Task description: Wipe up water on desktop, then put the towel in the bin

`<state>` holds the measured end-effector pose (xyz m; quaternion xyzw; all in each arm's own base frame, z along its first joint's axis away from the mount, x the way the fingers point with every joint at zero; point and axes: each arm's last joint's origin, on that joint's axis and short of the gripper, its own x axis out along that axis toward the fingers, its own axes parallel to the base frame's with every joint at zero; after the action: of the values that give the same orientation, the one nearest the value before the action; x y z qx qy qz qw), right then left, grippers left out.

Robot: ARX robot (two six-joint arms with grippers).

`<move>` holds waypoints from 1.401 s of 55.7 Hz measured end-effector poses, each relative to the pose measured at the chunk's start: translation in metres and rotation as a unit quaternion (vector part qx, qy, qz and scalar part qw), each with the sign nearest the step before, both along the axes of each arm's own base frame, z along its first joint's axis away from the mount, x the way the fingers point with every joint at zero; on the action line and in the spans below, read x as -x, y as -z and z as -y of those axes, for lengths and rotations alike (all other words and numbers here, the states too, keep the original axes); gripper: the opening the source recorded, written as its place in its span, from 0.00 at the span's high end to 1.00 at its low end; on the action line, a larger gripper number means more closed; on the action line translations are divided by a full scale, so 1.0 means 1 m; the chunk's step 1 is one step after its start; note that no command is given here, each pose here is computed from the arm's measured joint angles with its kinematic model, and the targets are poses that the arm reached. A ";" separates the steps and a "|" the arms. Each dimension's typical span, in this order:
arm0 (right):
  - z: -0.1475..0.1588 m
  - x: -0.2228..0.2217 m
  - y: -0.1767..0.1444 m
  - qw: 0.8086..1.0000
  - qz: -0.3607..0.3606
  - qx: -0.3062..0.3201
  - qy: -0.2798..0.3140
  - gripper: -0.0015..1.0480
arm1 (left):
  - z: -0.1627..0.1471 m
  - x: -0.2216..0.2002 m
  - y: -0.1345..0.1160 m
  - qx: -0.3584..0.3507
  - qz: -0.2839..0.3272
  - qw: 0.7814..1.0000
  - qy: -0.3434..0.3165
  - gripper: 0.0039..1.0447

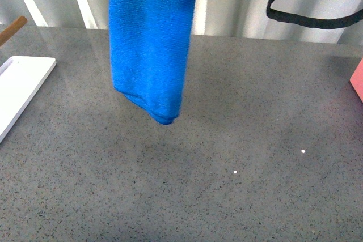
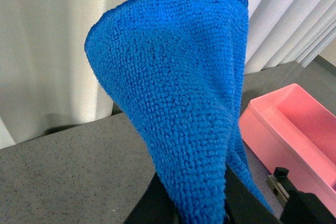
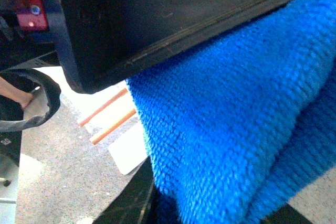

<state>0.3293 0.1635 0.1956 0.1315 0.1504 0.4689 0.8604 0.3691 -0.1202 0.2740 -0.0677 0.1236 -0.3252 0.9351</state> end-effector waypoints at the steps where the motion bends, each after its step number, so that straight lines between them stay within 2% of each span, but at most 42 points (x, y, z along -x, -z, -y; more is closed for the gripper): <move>1: 0.001 0.001 0.000 1.000 0.001 0.001 0.001 0.77 | 0.000 0.000 0.000 0.000 0.000 1.000 0.000 0.95; 6: 0.005 0.008 -0.004 1.000 0.001 0.002 0.007 0.88 | 0.000 0.000 0.000 0.000 0.000 1.000 0.001 0.84; 10: 0.010 0.015 -0.005 1.000 0.003 0.003 0.008 0.96 | 0.001 0.000 0.000 0.001 0.000 1.000 0.003 0.70; 16: 0.018 0.024 -0.002 1.000 0.000 0.005 0.011 0.96 | 0.001 0.000 0.000 0.000 0.000 1.000 0.003 0.53; 24: 0.030 0.031 0.002 1.000 -0.008 0.007 0.022 0.96 | 0.001 0.000 0.000 0.000 0.000 1.000 0.001 0.25; 33: 0.036 0.034 0.002 1.000 -0.009 0.008 0.029 0.96 | 0.001 0.000 0.000 0.000 0.000 1.000 0.001 0.05; 35: 0.038 0.035 0.003 0.999 -0.010 0.008 0.030 0.96 | 0.001 0.000 0.000 0.000 0.000 1.000 0.001 0.07; 39: 0.039 0.038 0.005 0.999 -0.014 0.010 0.030 0.96 | 0.000 0.003 0.001 -0.025 0.062 0.991 -0.114 0.16; 40: 0.039 0.039 0.006 0.999 -0.015 0.010 0.028 0.96 | -0.005 0.008 0.004 -0.035 0.089 0.980 -0.173 0.21; 42: 0.040 0.042 0.006 1.000 -0.014 0.010 0.026 0.96 | -0.016 0.022 0.010 -0.041 0.113 0.960 -0.253 0.30; 45: 0.043 0.044 0.006 1.000 -0.015 0.010 0.025 0.96 | -0.030 0.037 0.016 -0.047 0.124 0.944 -0.303 0.38; 51: 0.048 0.048 0.002 0.999 -0.009 0.007 0.032 0.96 | -0.054 0.066 0.029 -0.051 0.131 0.935 -0.326 0.56; 54: 0.051 0.050 0.000 0.999 -0.005 0.006 0.037 0.96 | -0.066 0.083 0.040 -0.055 0.127 0.934 -0.330 0.68; 64: 0.061 0.061 0.002 0.999 -0.015 0.011 0.047 0.96 | -0.082 0.119 0.064 -0.064 0.117 0.938 -0.319 0.97; 78: 0.076 0.077 0.002 0.999 -0.011 0.013 0.051 0.96 | -0.099 0.158 0.081 -0.066 0.118 0.936 -0.325 0.97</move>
<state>0.2527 0.0878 0.1936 0.1330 0.1596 0.4209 0.8830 0.2116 -0.0210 0.1935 -0.0033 0.0050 -0.0002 1.0000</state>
